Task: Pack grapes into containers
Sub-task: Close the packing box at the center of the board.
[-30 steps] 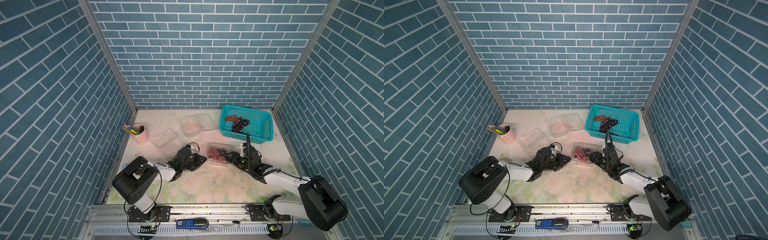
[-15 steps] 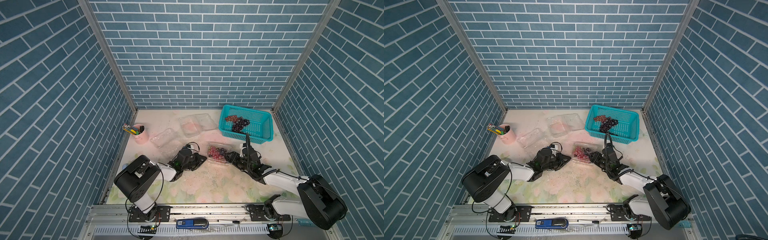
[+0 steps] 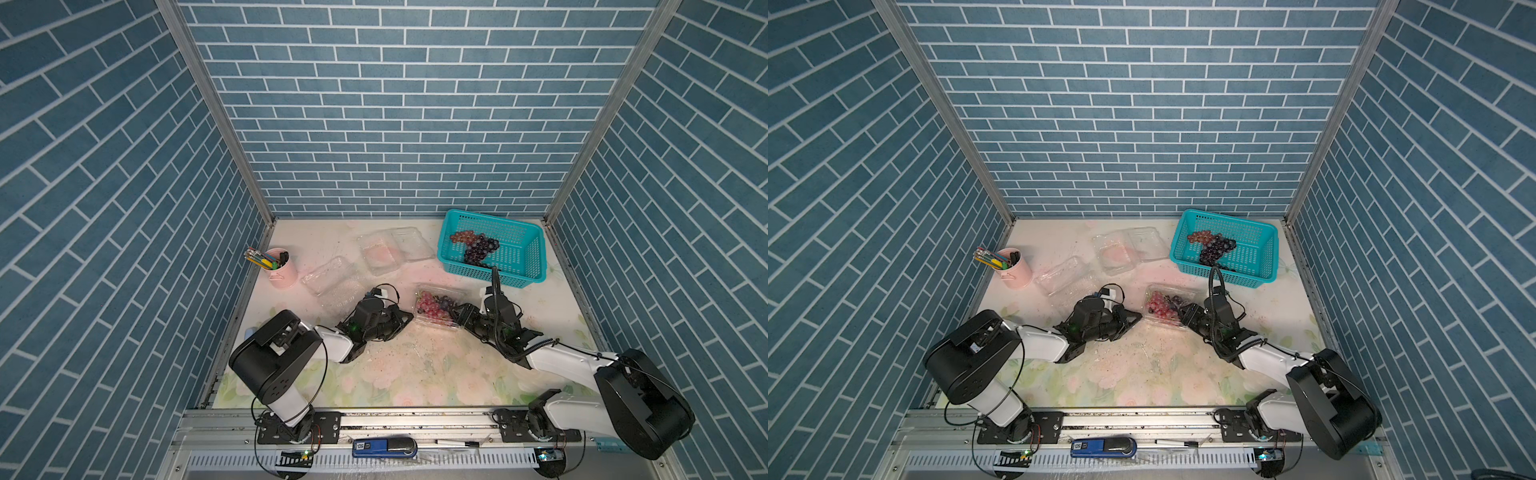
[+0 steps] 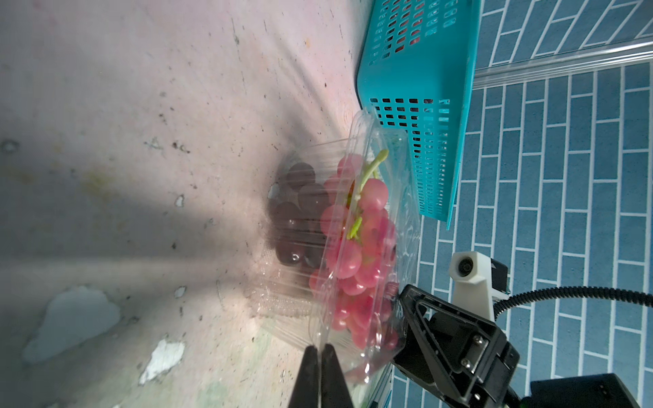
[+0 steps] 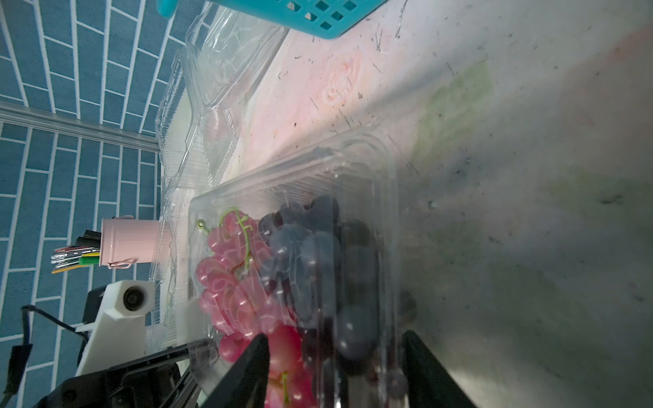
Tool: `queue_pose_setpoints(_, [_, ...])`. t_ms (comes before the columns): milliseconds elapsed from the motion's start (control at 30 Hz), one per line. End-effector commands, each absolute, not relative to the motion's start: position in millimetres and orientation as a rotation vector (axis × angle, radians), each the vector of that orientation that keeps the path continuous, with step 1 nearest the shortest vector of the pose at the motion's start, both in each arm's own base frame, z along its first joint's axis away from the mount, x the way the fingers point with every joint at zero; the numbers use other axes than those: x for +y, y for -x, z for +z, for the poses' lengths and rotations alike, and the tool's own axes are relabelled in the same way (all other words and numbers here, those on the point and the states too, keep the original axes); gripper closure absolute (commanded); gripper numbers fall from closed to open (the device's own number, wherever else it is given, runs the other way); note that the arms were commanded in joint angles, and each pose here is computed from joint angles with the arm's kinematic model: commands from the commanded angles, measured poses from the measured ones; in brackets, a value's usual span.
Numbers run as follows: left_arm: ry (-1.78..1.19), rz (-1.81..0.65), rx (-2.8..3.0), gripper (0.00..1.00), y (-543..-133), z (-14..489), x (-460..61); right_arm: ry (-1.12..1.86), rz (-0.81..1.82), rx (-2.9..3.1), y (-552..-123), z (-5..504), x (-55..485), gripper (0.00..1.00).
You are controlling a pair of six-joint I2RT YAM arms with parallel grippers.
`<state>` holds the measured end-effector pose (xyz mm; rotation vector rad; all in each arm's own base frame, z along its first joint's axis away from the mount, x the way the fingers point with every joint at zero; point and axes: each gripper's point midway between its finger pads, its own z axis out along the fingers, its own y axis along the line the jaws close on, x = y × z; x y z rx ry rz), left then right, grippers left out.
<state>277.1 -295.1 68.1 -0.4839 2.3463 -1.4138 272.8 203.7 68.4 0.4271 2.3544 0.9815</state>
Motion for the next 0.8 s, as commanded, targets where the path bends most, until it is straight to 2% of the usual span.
queue_pose_setpoints(0, [0.469, -1.349, 2.435, 0.96, -266, 50, -295, -0.437, 1.004, 2.398, -264, 60, 209, 0.4])
queue_pose_setpoints(167, [0.466, -1.338, 2.443, 0.97, -265, 50, -293, -0.436, 1.005, 2.397, -263, 61, 209, 0.4])
queue_pose_setpoints(233, [0.457, -1.317, 2.452, 0.87, -264, 51, -290, -0.433, 1.003, 2.393, -264, 64, 208, 0.4])
queue_pose_setpoints(300, [0.446, -1.288, 2.453, 0.82, -266, 55, -285, -0.422, 0.996, 2.391, -264, 67, 208, 0.4])
queue_pose_setpoints(367, [0.447, -1.251, 2.46, 0.72, -267, 60, -277, -0.41, 0.986, 2.388, -265, 71, 207, 0.4])
queue_pose_setpoints(533, [0.444, -1.197, 2.44, 0.64, -274, 76, -258, -0.387, 0.946, 2.391, -264, 77, 202, 0.4])
queue_pose_setpoints(633, [0.432, -1.185, 2.43, 0.64, -275, 83, -253, -0.375, 0.937, 2.391, -266, 79, 202, 0.39])
queue_pose_setpoints(767, [0.435, -1.215, 2.407, 0.58, -279, 91, -251, -0.366, 0.921, 2.396, -267, 81, 200, 0.36])
